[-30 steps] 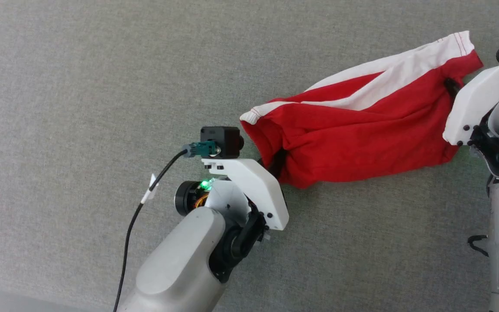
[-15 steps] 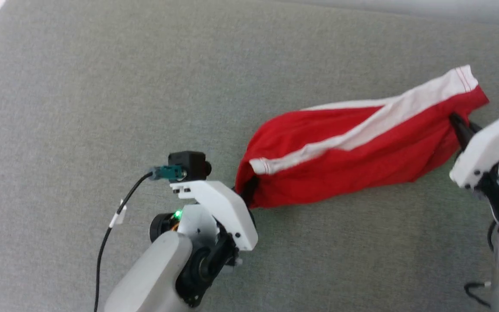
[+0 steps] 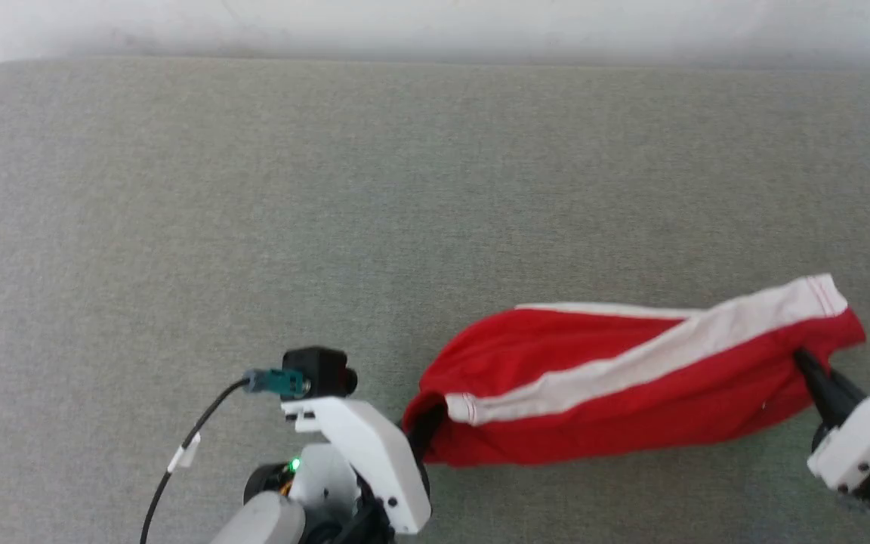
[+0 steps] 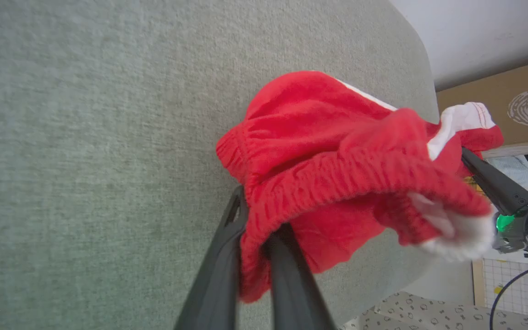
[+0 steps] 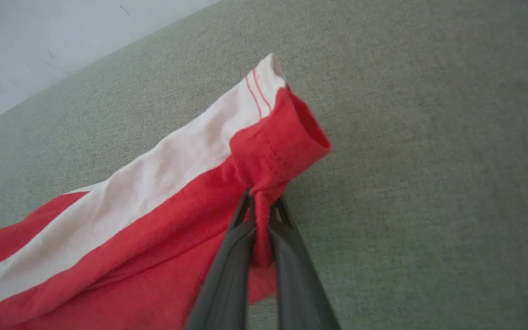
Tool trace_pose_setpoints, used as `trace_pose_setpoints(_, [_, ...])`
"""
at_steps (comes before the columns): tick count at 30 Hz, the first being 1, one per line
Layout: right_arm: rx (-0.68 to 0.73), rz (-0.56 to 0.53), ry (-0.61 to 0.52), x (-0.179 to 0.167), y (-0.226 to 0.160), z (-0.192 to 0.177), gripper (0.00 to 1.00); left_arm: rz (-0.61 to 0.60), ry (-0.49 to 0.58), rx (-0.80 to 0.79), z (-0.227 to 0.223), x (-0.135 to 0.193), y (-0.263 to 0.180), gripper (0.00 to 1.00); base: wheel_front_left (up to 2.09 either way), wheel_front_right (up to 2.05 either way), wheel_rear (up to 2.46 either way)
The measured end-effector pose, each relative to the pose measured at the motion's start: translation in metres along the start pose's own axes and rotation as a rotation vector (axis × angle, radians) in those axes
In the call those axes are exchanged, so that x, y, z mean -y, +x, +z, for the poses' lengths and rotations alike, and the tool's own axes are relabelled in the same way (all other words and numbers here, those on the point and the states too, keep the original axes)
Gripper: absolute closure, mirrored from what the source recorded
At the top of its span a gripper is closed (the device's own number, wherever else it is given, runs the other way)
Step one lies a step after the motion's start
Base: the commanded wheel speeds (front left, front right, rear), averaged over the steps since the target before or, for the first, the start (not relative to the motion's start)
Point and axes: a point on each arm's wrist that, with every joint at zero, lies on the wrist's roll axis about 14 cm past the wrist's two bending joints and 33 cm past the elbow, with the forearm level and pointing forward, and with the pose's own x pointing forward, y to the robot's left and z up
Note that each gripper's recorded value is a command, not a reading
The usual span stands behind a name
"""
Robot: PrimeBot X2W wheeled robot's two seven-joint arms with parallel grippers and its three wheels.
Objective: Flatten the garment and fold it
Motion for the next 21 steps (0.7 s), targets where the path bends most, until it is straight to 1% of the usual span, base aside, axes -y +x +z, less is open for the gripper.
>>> trace_pose_setpoints(6, [-0.009,-0.028,0.073,0.019,-0.023,-0.023,1.00,0.000,-0.033,-0.066,-0.024,0.000,-0.003,1.00,0.00,0.00,0.00])
trace_pose_setpoints(10, [-0.007,-0.034,0.088,0.021,-0.024,-0.029,1.00,0.013,-0.047,-0.097,-0.033,-0.004,0.000,1.00,0.00,0.00,0.00])
trace_pose_setpoints(11, [-0.008,-0.036,0.090,0.022,-0.023,-0.030,1.00,0.019,-0.049,-0.104,-0.035,-0.006,0.002,0.91,0.00,0.00,0.00])
trace_pose_setpoints(12, [-0.012,-0.039,0.091,0.022,-0.022,-0.032,1.00,0.025,-0.052,-0.112,-0.037,-0.008,0.004,0.71,0.00,0.00,0.00])
trace_pose_setpoints(13, [-0.017,-0.043,0.089,0.023,-0.020,-0.034,1.00,0.032,-0.058,-0.114,-0.038,-0.010,0.006,0.64,0.00,0.00,0.00])
trace_pose_setpoints(18, [-0.035,-0.046,0.083,0.022,-0.010,-0.041,1.00,0.039,-0.055,-0.092,-0.029,-0.012,0.019,0.58,0.00,0.00,0.00])
trace_pose_setpoints(19, [-0.040,-0.043,0.081,0.021,-0.008,-0.042,1.00,0.038,-0.050,-0.080,-0.025,-0.012,0.022,0.52,0.00,0.00,0.00])
trace_pose_setpoints(20, [-0.043,-0.043,0.072,0.020,-0.006,-0.043,0.87,0.039,-0.048,-0.068,-0.022,-0.012,0.024,0.16,0.00,0.00,0.00])
trace_pose_setpoints(21, [-0.049,-0.043,0.060,0.019,-0.004,-0.044,0.64,0.039,-0.047,-0.058,-0.019,-0.012,0.026,0.00,0.00,0.00,0.00])
